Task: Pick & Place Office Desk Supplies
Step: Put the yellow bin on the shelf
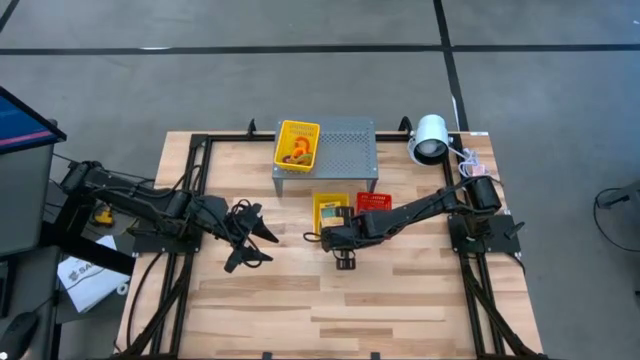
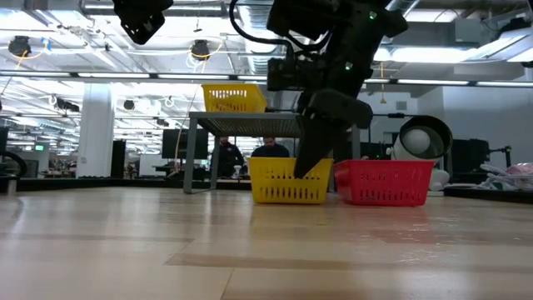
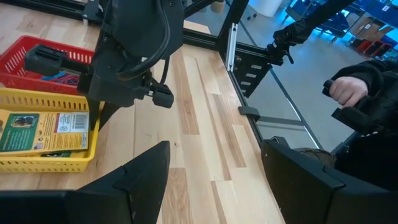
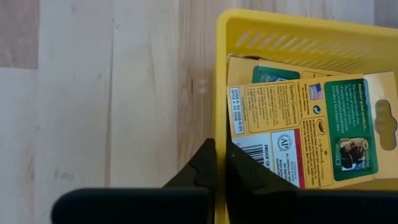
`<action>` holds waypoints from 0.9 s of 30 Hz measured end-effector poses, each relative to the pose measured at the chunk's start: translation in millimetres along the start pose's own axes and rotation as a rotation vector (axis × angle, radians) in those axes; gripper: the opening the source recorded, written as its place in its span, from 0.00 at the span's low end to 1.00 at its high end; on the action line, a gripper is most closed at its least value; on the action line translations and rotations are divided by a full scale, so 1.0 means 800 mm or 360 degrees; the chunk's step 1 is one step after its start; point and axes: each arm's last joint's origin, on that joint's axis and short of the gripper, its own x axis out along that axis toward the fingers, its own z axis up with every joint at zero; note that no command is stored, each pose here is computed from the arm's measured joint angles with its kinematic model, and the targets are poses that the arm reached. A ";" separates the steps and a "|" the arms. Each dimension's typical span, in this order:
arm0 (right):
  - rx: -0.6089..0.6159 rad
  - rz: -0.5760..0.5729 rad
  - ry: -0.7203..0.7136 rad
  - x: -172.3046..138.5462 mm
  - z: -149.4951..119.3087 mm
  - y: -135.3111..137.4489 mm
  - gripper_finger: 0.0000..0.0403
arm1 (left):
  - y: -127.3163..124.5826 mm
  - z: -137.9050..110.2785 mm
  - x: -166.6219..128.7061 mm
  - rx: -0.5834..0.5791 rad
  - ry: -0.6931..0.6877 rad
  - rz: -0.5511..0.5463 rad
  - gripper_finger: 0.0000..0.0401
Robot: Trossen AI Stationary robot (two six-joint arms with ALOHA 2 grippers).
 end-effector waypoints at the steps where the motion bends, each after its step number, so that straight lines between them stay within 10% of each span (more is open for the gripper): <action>1: -0.0001 0.0001 0.0001 0.000 0.000 0.000 0.01 | 0.000 0.000 0.000 0.0000 0.0000 0.0000 0.62; 27: -0.0126 -0.0029 -0.0013 -0.092 0.049 0.039 0.00 | 0.001 -0.002 0.000 -0.0002 0.0027 0.0009 0.62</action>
